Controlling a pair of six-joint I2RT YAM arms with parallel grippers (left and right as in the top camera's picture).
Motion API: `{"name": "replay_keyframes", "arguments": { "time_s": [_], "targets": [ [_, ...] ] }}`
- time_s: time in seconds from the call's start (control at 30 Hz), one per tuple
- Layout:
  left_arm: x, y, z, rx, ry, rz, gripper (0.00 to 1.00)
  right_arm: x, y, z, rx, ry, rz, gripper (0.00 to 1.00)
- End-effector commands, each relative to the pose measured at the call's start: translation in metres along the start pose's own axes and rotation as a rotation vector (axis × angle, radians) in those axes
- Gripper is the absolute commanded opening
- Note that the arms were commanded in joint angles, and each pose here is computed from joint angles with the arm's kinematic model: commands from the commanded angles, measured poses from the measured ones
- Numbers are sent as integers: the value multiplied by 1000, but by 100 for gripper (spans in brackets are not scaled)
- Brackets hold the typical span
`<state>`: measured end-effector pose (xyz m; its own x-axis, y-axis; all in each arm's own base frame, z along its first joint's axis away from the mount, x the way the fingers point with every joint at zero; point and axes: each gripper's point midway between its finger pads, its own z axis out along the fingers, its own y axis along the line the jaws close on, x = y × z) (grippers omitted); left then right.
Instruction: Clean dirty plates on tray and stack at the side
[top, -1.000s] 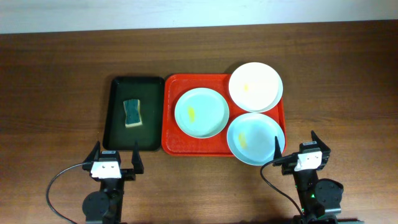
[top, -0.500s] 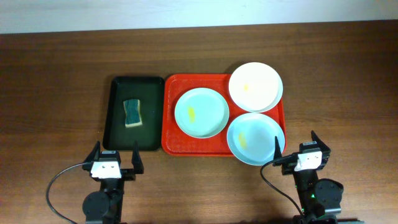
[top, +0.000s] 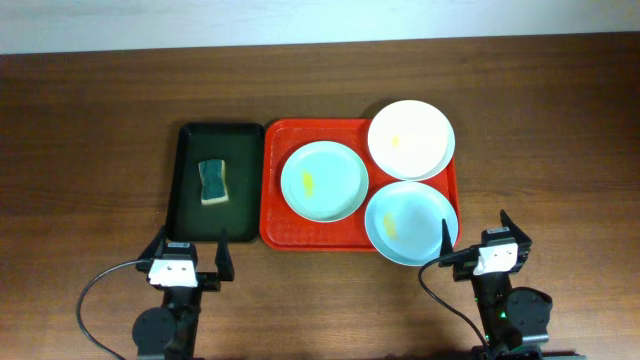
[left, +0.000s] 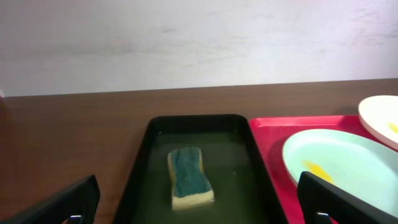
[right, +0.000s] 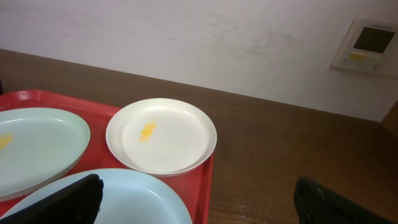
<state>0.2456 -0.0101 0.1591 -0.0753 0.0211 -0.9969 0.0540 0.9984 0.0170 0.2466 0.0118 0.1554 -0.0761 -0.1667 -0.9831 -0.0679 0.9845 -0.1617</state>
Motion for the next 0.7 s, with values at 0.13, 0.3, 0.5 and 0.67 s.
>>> {"name": "replay_keyframes", "arguments": {
  "time_s": [0.13, 0.3, 0.5, 0.67],
  "targets": [
    [-46, -9, -18, 54, -26, 21, 99, 5, -4, 0, 20, 17, -2, 99],
    [-77, -9, -30, 55, -14, 20, 99, 5, -4, 0, 20, 16, -2, 98],
    [-117, -26, -27, 162, 34, 15, 99, 5, -4, 0, 20, 17, -2, 98],
    [-123, -42, -12, 268, 276, -28, 99, 5, -4, 0, 20, 16, -2, 99]
  ]
}}
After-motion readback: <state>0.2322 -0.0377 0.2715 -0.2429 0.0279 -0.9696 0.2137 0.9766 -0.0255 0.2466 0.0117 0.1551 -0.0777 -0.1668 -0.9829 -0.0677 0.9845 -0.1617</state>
